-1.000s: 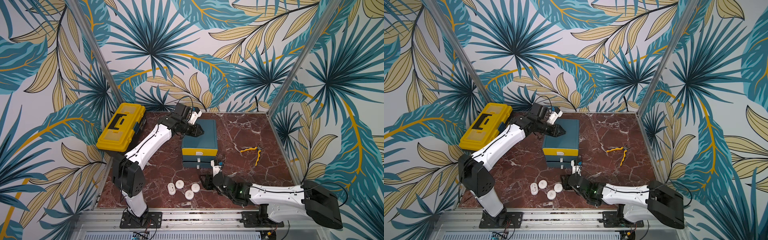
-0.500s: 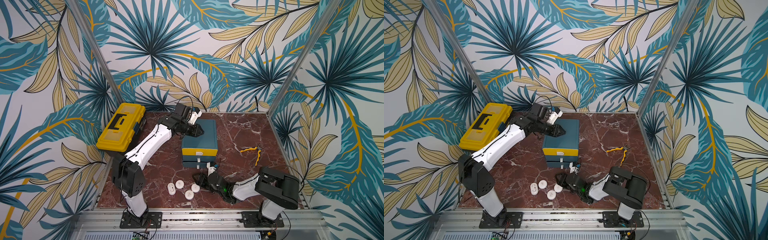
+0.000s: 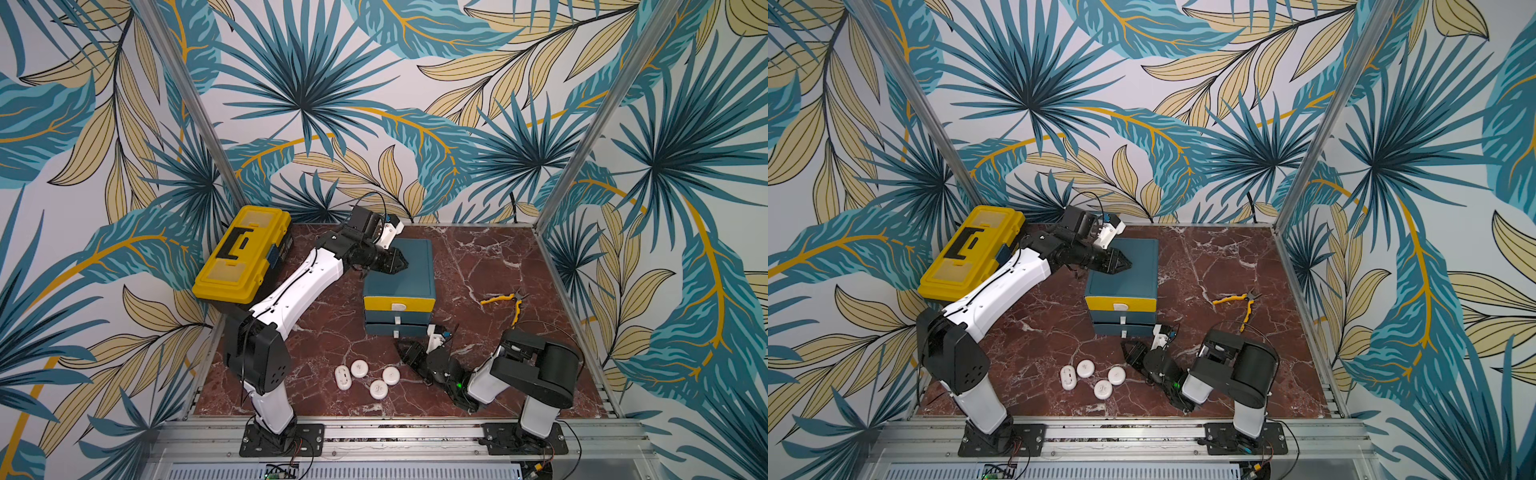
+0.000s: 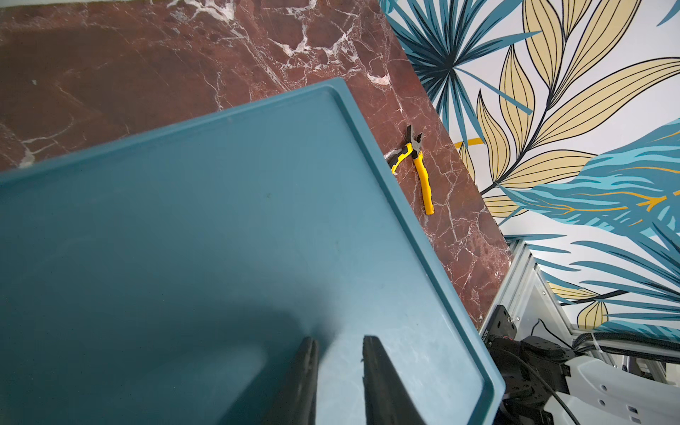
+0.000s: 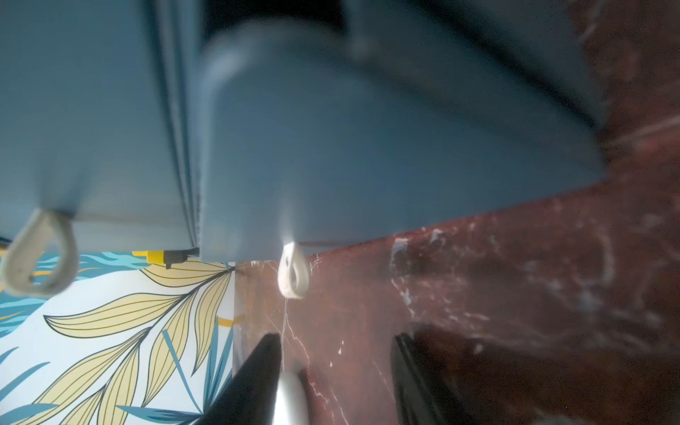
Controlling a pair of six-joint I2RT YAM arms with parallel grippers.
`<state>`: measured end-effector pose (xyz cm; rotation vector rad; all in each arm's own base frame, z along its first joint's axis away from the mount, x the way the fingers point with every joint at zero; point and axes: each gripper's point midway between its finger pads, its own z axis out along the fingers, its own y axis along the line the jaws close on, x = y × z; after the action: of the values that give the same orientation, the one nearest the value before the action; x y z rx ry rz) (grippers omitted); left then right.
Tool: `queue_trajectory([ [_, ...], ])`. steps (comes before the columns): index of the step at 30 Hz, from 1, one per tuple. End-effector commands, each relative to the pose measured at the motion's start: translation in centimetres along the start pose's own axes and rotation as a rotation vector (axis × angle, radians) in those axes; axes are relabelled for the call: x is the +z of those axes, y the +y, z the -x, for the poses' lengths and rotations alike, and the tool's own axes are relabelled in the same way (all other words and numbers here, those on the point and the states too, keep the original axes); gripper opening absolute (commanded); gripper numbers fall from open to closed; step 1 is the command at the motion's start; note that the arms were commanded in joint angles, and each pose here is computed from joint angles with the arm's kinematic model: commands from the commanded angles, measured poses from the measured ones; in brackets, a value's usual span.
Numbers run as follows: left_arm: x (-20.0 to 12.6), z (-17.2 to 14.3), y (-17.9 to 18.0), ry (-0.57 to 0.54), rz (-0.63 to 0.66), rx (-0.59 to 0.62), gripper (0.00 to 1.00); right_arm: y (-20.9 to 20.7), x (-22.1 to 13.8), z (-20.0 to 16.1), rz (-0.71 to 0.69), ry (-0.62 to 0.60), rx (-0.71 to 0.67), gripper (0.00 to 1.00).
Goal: Put the bluetooth earphones in the drawer according to color
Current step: Open the drawer in the storage box.
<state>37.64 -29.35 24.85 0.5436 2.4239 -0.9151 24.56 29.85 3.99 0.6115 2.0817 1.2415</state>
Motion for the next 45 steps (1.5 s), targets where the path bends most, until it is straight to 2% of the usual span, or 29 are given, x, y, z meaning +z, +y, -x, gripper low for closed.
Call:
queue_trajectory([
  [1,1.7,-5.2,4.3,0.187,0.147,-0.108,0.27,0.2,0.2,0.8,0.031,-0.038,0.031,0.53],
  [9,1.9,-5.3,4.4,0.191,0.144,-0.11,0.27,0.0,1.7,1.4,0.08,-0.061,0.146,0.5],
  [21,2.0,-5.4,4.5,0.192,0.141,-0.111,0.27,0.5,2.5,1.8,0.093,-0.09,0.185,0.44],
  [36,2.3,-5.8,4.6,0.2,0.141,-0.113,0.27,1.6,3.7,1.3,0.122,-0.068,0.252,0.38],
  [45,2.1,-5.8,4.6,0.199,0.143,-0.111,0.27,2.7,4.5,-0.1,0.153,0.002,0.304,0.38],
])
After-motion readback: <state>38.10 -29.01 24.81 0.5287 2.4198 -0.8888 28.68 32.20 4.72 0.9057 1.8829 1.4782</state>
